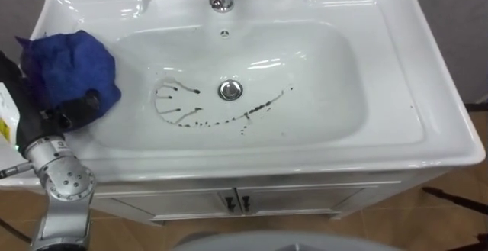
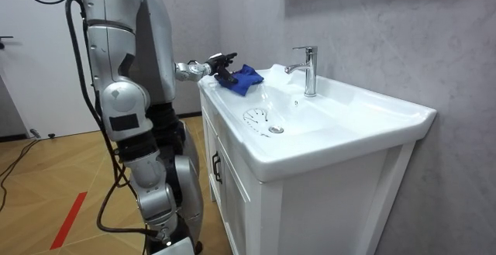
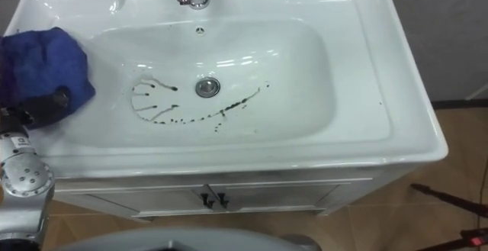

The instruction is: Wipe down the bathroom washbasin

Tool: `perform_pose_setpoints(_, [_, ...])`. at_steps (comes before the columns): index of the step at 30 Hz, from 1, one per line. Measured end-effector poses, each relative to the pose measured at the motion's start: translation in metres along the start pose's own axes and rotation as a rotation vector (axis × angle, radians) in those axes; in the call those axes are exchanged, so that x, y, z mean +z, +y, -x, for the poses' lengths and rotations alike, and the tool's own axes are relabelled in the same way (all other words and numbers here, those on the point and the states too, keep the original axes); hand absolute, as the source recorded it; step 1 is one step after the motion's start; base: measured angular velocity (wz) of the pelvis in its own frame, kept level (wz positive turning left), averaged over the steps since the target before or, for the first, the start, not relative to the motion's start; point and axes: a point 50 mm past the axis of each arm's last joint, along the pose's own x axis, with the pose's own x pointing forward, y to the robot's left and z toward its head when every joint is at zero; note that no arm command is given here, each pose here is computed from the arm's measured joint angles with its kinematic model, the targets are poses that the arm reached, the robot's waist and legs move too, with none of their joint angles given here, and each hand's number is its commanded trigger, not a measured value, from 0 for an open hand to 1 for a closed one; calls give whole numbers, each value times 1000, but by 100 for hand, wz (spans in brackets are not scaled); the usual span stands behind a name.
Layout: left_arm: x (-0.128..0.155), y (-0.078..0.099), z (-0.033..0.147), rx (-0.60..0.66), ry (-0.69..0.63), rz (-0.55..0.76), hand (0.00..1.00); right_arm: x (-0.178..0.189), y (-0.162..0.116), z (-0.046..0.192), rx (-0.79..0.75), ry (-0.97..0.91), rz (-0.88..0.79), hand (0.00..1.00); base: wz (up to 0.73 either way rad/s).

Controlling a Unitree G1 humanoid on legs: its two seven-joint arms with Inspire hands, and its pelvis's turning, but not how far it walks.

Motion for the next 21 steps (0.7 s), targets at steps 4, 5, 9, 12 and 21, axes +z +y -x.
perform_pose_setpoints(4, [-8, -1, 2, -14, 17, -44, 0, -3, 1, 0, 2, 10, -5, 0, 0])
perform_pose_setpoints(5, [-10, -2, 2, -16, 30, -53, 0, -4, 1, 0, 3, 12, -5, 0, 0])
perform_pose_setpoints(9, [-10, -2, 2, -16, 36, -57, 0, -7, 2, 0, 5, 19, -7, 0, -1])
perform_pose_setpoints(12, [-8, -4, 0, -36, 38, -56, 0, -6, 2, 0, 7, 18, -5, 0, -6])
perform_pose_setpoints(21, [15, -13, -19, -39, -44, -116, 0, -12, 9, -1, 35, 48, -12, 0, 0])
